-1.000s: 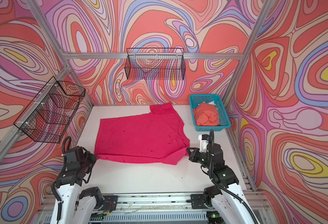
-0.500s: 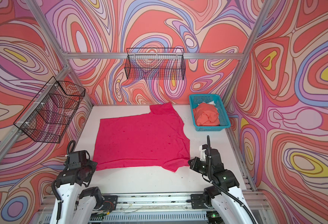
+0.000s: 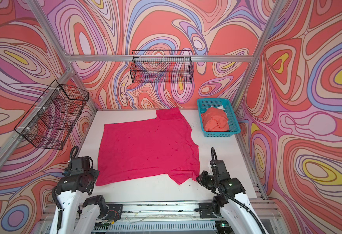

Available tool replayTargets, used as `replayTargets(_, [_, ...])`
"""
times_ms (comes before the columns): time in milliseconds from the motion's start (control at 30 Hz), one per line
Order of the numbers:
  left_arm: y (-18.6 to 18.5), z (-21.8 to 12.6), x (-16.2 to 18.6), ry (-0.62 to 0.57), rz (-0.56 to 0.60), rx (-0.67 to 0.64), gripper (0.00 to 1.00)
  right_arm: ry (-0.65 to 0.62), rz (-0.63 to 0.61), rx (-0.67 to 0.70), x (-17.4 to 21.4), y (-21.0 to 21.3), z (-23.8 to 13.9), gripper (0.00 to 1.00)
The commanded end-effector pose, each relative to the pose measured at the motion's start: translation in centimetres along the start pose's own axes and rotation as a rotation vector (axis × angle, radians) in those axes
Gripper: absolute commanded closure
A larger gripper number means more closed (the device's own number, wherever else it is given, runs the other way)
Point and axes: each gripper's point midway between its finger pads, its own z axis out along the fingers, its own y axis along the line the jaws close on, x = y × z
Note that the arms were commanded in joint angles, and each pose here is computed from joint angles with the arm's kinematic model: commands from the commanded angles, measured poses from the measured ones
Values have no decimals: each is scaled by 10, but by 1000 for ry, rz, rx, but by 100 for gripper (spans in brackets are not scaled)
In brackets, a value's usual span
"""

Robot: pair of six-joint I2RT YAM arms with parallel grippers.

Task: Fold and stack the t-shirts
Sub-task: 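Release the shirt and draw both grippers back toward the robot, then grasp the shirt hem nearest the robot with both grippers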

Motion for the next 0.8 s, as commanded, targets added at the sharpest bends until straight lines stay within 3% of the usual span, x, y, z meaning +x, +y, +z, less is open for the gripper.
replayTargets(0, [3, -15, -14, -51, 6, -35, 43, -63, -14, -9, -18, 15, -14, 53])
replayTargets(133, [-31, -12, -5, 10, 66, 98, 37, -137, -71, -8, -44, 35, -28, 48])
replayTargets(333, [-86, 18, 55, 259, 224, 266, 40, -157, -194, -3, -83, 66, -5, 47])
replayTargets(500, [-115, 42, 92, 361, 343, 290, 41, -142, -341, 76, -97, 87, 47, 46])
replayTargets(767, [-120, 89, 113, 434, 399, 184, 41, -99, -331, 215, -106, 55, 109, 45])
